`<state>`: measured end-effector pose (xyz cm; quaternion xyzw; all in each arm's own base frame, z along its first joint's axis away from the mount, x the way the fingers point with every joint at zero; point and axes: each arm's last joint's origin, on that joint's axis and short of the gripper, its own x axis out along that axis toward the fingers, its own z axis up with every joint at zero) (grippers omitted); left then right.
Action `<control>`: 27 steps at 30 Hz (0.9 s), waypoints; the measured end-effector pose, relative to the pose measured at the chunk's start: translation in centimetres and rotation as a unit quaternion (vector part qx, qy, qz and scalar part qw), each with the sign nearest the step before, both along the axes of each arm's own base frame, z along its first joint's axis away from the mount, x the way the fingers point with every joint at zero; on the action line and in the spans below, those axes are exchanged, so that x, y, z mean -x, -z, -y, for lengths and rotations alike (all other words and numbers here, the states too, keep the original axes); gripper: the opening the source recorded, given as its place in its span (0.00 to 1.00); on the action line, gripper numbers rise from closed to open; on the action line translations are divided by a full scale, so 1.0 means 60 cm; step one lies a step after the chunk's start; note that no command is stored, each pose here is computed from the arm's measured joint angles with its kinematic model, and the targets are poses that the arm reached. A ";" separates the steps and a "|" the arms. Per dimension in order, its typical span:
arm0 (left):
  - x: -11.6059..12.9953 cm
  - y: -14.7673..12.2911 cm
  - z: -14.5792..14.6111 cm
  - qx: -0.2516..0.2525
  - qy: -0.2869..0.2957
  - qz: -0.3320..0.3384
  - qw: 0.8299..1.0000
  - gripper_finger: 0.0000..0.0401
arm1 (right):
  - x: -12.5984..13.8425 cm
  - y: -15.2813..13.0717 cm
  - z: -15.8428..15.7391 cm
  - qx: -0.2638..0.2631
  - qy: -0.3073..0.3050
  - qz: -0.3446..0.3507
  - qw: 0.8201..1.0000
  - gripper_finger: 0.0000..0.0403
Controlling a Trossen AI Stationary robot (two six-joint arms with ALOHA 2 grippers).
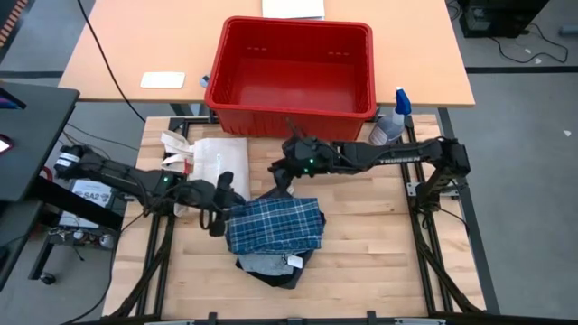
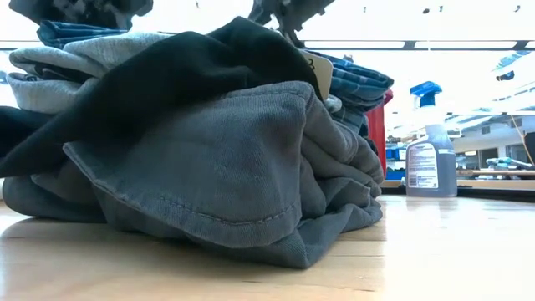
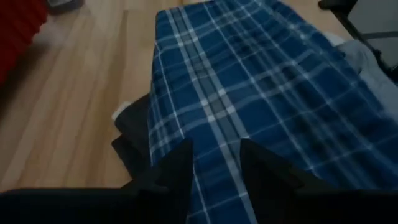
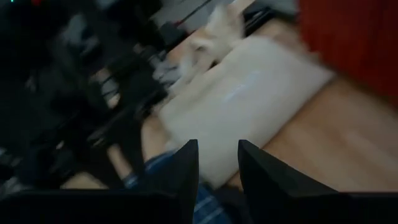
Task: Sort clothes
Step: Adjust the blue pants on top of the stacked clothes
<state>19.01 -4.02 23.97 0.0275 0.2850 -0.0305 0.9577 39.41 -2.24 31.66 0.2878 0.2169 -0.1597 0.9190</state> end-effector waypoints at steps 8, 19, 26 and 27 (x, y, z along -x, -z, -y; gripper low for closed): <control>0.034 0.029 -0.024 0.055 0.032 0.032 0.997 0.34 | 0.003 0.000 0.023 -0.023 0.099 0.012 0.995 0.30; 0.041 0.019 -0.025 0.066 0.032 0.071 0.995 0.34 | -0.009 0.022 0.012 -0.091 0.153 0.014 0.984 0.30; 0.042 0.021 -0.025 0.071 0.029 0.063 0.995 0.34 | -0.057 0.073 -0.013 -0.163 0.104 0.034 0.981 0.30; 0.042 0.020 -0.025 0.074 0.028 0.065 0.995 0.34 | -0.063 0.079 -0.016 -0.172 0.100 0.040 0.979 0.30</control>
